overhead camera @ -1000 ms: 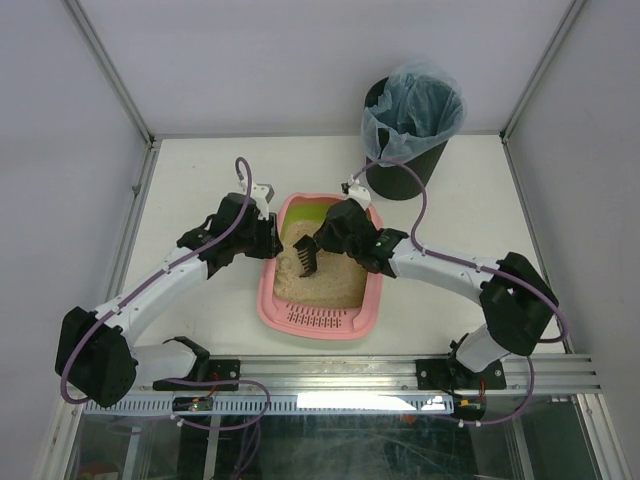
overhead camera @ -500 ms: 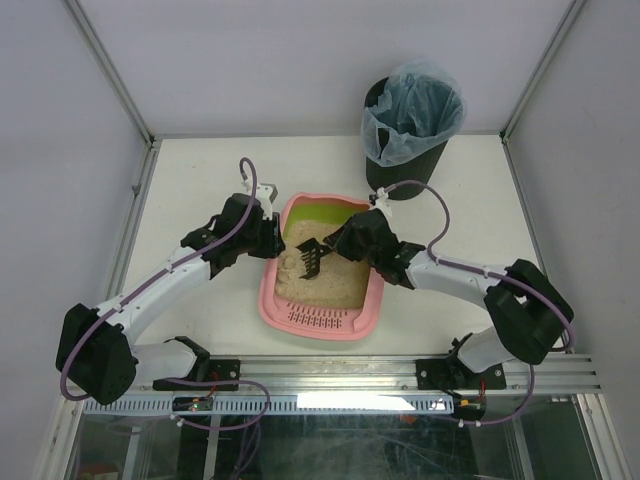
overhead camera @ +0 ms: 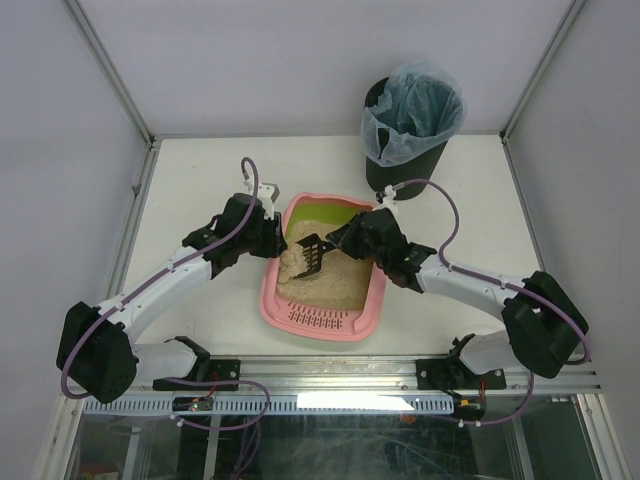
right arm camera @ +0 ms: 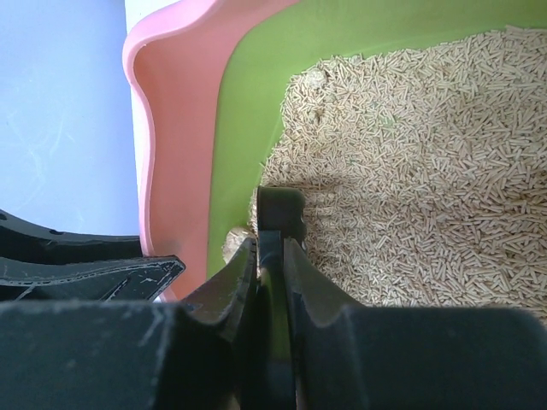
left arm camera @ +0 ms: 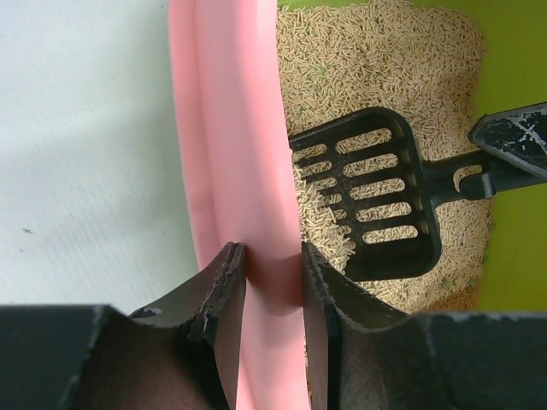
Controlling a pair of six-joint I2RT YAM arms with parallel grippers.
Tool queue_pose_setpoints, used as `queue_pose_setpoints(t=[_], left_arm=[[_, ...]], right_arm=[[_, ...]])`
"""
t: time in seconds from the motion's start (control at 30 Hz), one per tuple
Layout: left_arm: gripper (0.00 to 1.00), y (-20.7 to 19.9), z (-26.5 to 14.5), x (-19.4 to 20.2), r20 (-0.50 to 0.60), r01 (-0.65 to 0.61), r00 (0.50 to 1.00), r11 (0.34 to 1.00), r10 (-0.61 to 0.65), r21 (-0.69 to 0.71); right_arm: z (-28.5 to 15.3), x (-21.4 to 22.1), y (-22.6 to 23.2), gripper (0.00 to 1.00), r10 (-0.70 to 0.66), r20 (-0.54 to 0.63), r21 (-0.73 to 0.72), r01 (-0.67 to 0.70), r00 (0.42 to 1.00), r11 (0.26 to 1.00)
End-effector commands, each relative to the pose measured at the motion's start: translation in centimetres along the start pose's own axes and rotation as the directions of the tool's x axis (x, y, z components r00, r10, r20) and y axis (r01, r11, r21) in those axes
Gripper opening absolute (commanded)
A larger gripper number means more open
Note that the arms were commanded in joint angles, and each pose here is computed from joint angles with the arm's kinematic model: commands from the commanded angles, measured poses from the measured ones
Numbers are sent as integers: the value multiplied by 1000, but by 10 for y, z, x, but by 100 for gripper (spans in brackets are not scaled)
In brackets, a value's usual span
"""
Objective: Clean the litter box
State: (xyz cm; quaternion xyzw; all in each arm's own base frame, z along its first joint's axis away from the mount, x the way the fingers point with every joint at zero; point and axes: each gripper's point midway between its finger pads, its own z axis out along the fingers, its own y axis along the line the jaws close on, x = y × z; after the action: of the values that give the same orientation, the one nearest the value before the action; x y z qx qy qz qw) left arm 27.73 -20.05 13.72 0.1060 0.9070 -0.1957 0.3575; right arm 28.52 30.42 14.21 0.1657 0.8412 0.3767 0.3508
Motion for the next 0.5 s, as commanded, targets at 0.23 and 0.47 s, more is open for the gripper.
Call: queue_pose_setpoints(t=[0.23, 0.47], left_arm=[[28, -17, 8, 24, -90, -7, 996, 997, 14, 79], [27, -16, 9, 24, -89, -9, 996, 997, 16, 71]], right_arm=[[-29, -32, 34, 0, 31, 103, -114, -19, 994, 993], [-41, -38, 27, 0, 1, 129, -82, 9, 992, 997]])
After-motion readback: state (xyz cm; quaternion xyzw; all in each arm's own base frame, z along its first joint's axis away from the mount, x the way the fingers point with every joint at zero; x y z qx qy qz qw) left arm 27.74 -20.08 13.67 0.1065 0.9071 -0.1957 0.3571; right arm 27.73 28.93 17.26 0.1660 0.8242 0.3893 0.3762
